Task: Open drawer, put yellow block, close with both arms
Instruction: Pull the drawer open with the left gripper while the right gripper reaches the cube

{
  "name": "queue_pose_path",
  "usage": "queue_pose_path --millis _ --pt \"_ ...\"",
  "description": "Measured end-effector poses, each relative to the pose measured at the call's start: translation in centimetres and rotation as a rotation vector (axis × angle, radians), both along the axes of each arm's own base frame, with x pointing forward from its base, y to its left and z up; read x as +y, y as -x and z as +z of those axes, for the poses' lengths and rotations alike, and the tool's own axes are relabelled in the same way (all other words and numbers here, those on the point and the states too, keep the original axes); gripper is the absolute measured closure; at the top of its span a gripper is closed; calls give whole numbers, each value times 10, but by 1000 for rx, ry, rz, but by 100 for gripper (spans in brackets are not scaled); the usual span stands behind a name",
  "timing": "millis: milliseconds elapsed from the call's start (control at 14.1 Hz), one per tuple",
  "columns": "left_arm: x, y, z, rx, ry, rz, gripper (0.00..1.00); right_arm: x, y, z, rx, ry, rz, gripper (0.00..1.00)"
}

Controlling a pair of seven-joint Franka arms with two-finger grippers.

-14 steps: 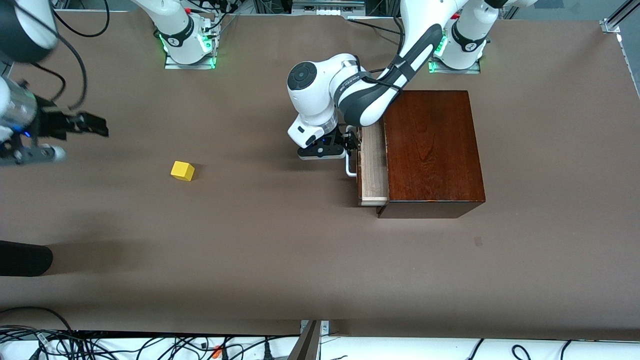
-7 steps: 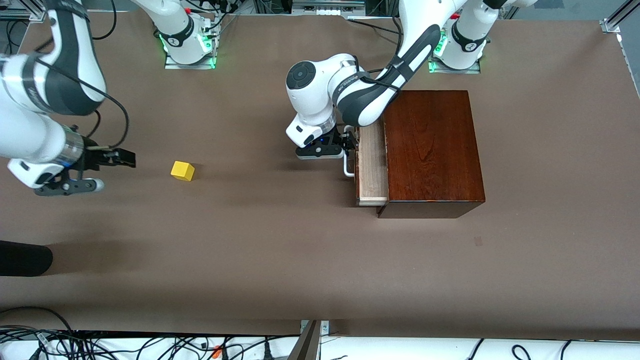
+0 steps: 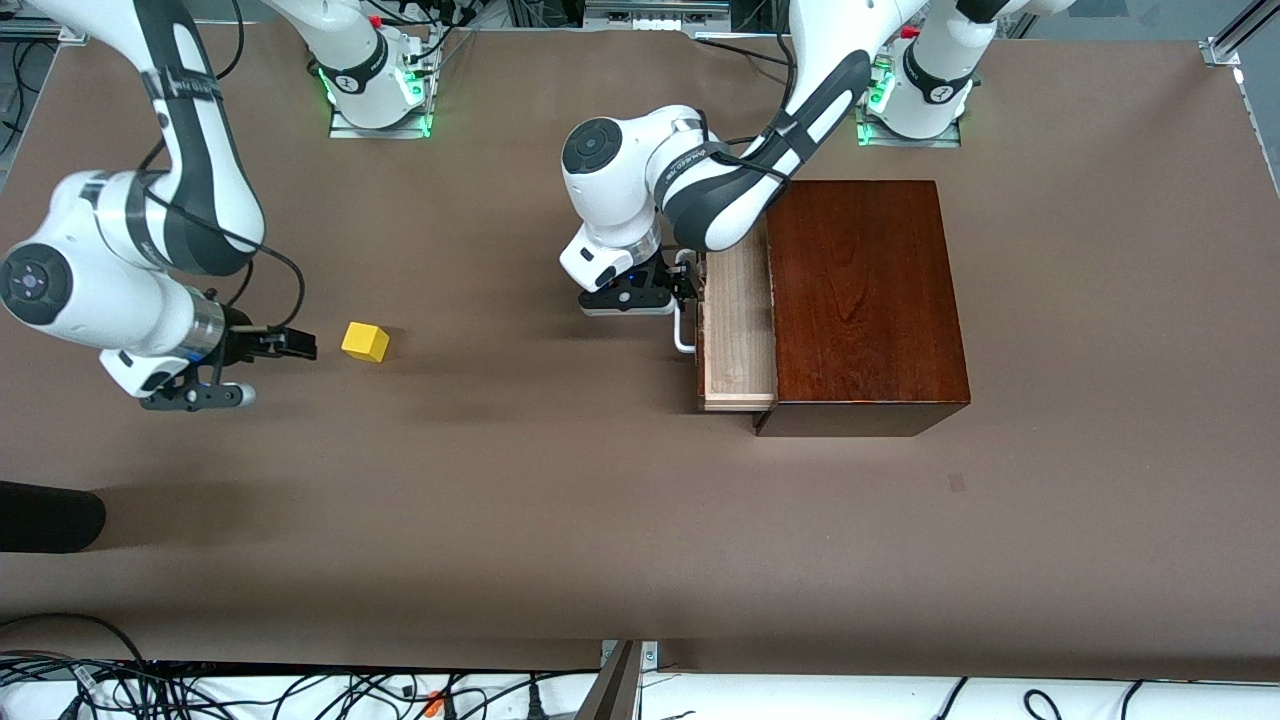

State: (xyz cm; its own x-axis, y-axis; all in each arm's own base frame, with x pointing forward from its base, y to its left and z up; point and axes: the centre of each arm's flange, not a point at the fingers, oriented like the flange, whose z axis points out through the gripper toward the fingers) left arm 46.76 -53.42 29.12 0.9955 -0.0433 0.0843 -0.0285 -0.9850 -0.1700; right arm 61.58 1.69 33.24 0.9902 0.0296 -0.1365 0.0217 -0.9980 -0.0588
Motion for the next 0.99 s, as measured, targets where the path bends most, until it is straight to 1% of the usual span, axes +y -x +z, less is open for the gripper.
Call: queue_pose_path --millis 355,568,711,853,995 --pt "-2 -1 2 7 12 10 0 1 -4 -44 24 10 -6 0" --pt "-3 -2 4 9 18 15 0 3 -2 -62 22 7 -12 0" --pt "-8 -3 13 10 43 22 0 4 2 -69 26 1 -17 0" --pt "-28 8 35 19 97 13 0 7 5 -73 31 -7 -22 0" --pt "-42 22 48 25 94 -6 0 8 10 -81 36 -7 -23 0"
